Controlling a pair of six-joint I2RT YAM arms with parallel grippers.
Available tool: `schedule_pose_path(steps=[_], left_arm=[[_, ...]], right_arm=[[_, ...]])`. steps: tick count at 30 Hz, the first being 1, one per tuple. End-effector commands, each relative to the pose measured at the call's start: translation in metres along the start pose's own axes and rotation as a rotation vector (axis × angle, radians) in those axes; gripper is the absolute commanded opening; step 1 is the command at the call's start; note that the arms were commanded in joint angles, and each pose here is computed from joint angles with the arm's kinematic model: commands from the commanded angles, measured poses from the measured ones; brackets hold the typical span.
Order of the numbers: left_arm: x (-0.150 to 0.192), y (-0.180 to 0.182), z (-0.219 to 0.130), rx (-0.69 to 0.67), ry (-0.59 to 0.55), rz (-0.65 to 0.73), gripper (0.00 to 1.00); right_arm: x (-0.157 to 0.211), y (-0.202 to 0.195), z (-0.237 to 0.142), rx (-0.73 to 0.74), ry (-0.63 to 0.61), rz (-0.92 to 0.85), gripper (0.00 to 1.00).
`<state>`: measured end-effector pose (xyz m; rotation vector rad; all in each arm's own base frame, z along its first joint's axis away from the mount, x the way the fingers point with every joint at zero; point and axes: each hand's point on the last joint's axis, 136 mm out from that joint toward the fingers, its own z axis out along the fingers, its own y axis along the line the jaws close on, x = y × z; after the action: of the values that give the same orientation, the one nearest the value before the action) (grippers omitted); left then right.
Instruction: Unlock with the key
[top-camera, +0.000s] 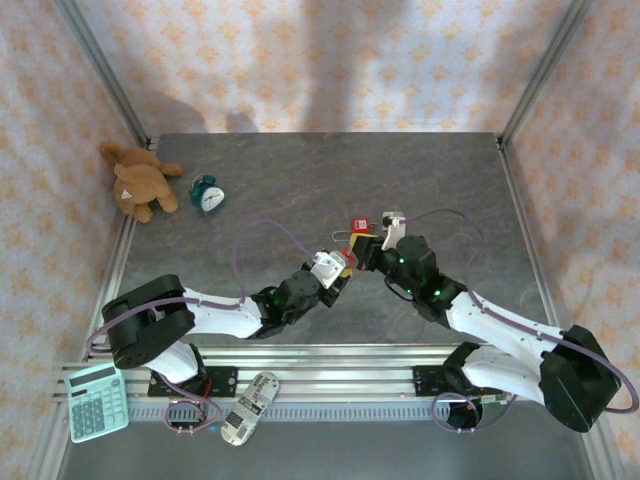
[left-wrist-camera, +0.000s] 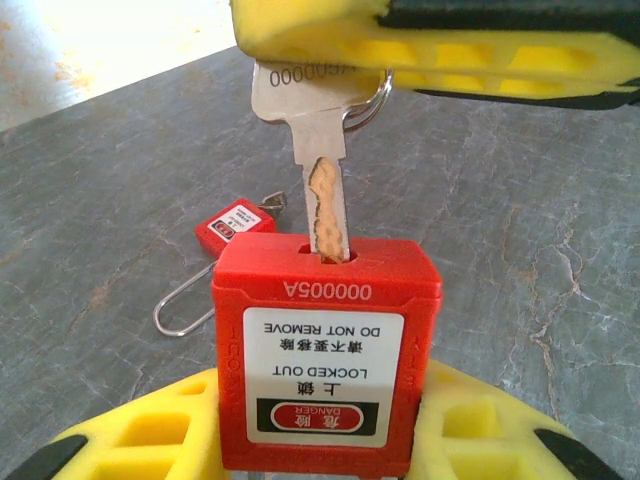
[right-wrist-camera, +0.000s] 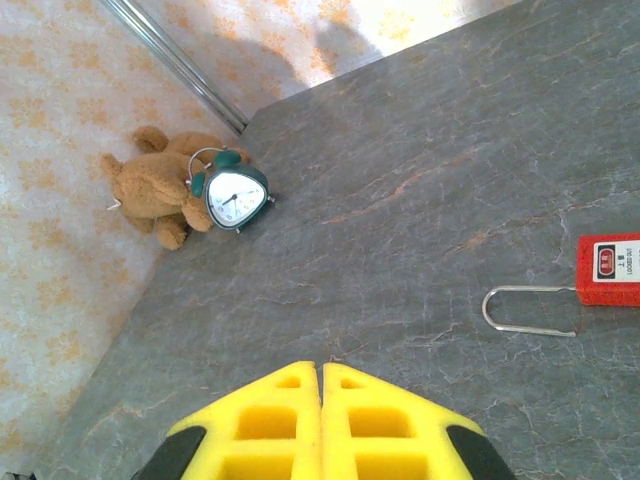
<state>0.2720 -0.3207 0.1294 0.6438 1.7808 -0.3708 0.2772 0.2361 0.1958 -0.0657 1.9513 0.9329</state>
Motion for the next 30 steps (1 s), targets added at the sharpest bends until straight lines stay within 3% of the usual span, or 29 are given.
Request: schedule_pose_path(steps=[1,9,30], left_arm=[[-0.032,0.006,0.006,-0.022,-0.081,-0.081,0.3],[-0.041,0.017,0.004,0.004,-0.11,-0.181,0.3],[-0.065,0.019,0.001,0.028,-0.131,-0.181,0.31]], right_arm=[[0.019,0.008,-0.003,-0.057,0.068,-0.031,0.03],[0.024,0.008,-0.005,-0.069,0.084,-0.061,0.03],[0.043,-0.002,0.005,-0.023,0.145,-0.119,0.03]])
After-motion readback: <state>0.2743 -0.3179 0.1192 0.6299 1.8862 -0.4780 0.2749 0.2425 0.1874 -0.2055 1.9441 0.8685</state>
